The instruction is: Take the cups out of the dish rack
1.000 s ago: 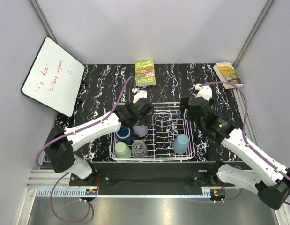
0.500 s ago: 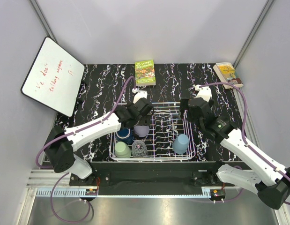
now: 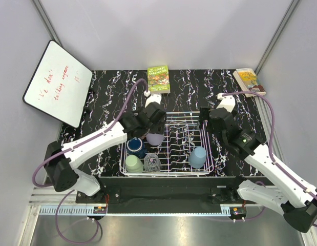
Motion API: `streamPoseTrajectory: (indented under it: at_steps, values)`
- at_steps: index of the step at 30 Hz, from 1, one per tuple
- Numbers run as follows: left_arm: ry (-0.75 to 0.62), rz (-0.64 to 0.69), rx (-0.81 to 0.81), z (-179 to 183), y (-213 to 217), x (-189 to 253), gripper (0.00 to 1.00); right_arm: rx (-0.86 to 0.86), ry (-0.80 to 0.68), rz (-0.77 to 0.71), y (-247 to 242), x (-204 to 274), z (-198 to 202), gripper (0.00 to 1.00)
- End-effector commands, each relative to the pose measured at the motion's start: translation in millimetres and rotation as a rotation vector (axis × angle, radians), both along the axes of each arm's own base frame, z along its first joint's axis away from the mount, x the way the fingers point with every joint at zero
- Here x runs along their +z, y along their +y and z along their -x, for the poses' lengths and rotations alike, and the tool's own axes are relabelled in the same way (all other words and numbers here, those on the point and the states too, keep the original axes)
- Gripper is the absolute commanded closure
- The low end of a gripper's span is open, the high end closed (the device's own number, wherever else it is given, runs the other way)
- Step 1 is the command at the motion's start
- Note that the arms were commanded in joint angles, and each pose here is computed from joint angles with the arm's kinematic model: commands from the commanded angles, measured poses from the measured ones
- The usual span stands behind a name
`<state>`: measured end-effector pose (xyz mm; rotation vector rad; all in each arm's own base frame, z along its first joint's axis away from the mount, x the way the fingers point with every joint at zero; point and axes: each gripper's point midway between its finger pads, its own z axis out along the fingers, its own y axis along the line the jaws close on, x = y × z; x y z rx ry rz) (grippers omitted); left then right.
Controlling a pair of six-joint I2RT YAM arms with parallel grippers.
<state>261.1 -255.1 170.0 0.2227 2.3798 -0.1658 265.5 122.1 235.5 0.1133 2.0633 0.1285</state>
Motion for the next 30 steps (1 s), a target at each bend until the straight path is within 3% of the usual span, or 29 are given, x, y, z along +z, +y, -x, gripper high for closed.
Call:
streamPoseTrajectory:
  at_steps: [1,7,11,14,21,26,30]
  values:
    - [-0.166,0.137,-0.03,-10.2,-8.0,86.2,1.0,-0.018,-0.072,-0.056,-1.2,30.2,-1.3,0.0]
    - [-0.215,0.218,-0.061,-9.1,-14.5,122.9,1.0,-0.001,-0.08,-0.084,0.6,37.3,2.4,0.0]
    - [-0.225,0.278,-0.079,-4.5,-17.0,123.0,1.0,0.002,-0.088,-0.116,0.7,40.6,6.6,0.0]
    - [-0.246,0.385,-0.111,0.4,-21.2,125.3,1.0,-0.01,-0.113,-0.133,-3.4,48.5,8.6,0.0]
    - [-0.378,0.782,-0.162,-2.3,-7.1,170.8,1.0,0.061,-0.211,-0.276,6.5,79.8,17.8,0.0]
    - [-0.414,0.926,-0.216,-6.7,-5.4,182.5,1.0,0.145,-0.242,-0.388,21.8,94.3,27.7,0.01]
    - [-0.422,1.042,-0.352,5.9,-19.9,200.7,1.0,0.269,-0.242,-0.492,47.5,104.1,37.1,0.05]
